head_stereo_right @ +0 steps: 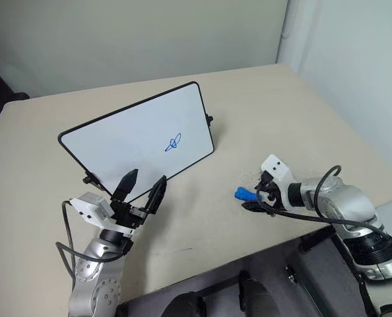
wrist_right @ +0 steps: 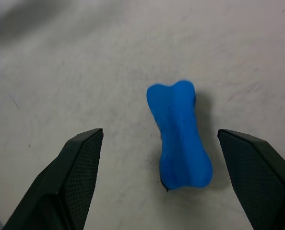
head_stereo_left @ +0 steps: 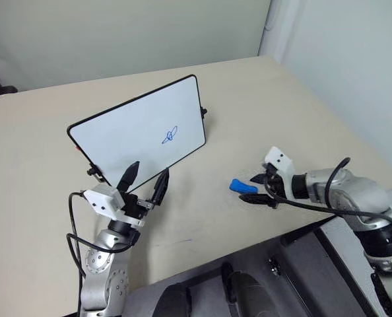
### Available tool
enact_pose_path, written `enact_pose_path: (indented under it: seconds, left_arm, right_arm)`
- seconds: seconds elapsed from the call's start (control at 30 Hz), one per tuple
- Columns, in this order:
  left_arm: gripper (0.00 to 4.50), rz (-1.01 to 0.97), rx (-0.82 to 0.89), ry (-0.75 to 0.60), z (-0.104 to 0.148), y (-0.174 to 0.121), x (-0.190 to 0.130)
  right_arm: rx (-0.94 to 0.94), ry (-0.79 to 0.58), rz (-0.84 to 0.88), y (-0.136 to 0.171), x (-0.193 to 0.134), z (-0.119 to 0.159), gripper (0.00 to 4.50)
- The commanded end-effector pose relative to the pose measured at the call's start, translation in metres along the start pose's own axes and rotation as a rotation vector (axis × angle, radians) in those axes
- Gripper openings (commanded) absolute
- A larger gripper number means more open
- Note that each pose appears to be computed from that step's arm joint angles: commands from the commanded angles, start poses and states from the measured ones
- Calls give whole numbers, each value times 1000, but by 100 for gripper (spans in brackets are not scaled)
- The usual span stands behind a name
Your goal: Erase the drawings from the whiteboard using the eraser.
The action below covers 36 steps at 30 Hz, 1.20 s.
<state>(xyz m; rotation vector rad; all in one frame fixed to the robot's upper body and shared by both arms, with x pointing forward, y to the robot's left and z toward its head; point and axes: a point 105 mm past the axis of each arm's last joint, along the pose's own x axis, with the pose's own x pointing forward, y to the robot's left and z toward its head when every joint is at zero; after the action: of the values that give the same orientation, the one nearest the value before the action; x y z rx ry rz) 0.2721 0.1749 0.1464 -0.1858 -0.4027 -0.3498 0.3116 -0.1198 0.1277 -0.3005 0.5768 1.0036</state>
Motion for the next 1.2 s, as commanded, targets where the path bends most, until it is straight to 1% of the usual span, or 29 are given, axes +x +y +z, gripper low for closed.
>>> enact_pose_path:
  seconds: [0.03,0.33,0.37,0.43,0.47,0.57,0.67,0.73,0.77,0.9,1.03,1.2]
  left_arm:
    - [450,-9,21,-46,11,-5,1]
    - [450,14,19,-51,14,-5,-4]
    - [450,15,19,-51,14,-5,-5]
    - [450,18,19,-52,15,-5,-6]
    - [450,20,19,-52,15,-5,-6]
    - [450,22,19,-52,15,-6,-7]
    - [450,23,19,-53,15,-6,-7]
    - [450,21,18,-53,15,-7,-7]
    - [450,21,17,-53,14,-7,-7]
    - [450,20,14,-52,14,-7,-6]
    - [450,20,12,-51,13,-6,-6]
    - [450,26,17,-50,13,-1,-5]
  right_arm:
    - [-49,22,14,-3,1,5,404]
    - [-88,83,27,-13,12,2,404]
    - [-91,85,31,-14,13,2,388]
    - [-106,101,39,-14,13,0,346]
    - [-109,106,41,-14,14,0,316]
    - [-127,119,48,-14,15,-2,202]
    - [-148,127,62,-12,15,-3,98]
    - [-160,127,75,-9,15,-4,46]
    - [-163,126,81,-8,15,-4,31]
    - [-174,109,89,-4,12,-2,28]
    - [-162,-38,122,6,11,25,28]
    - [-83,-292,57,6,22,72,28]
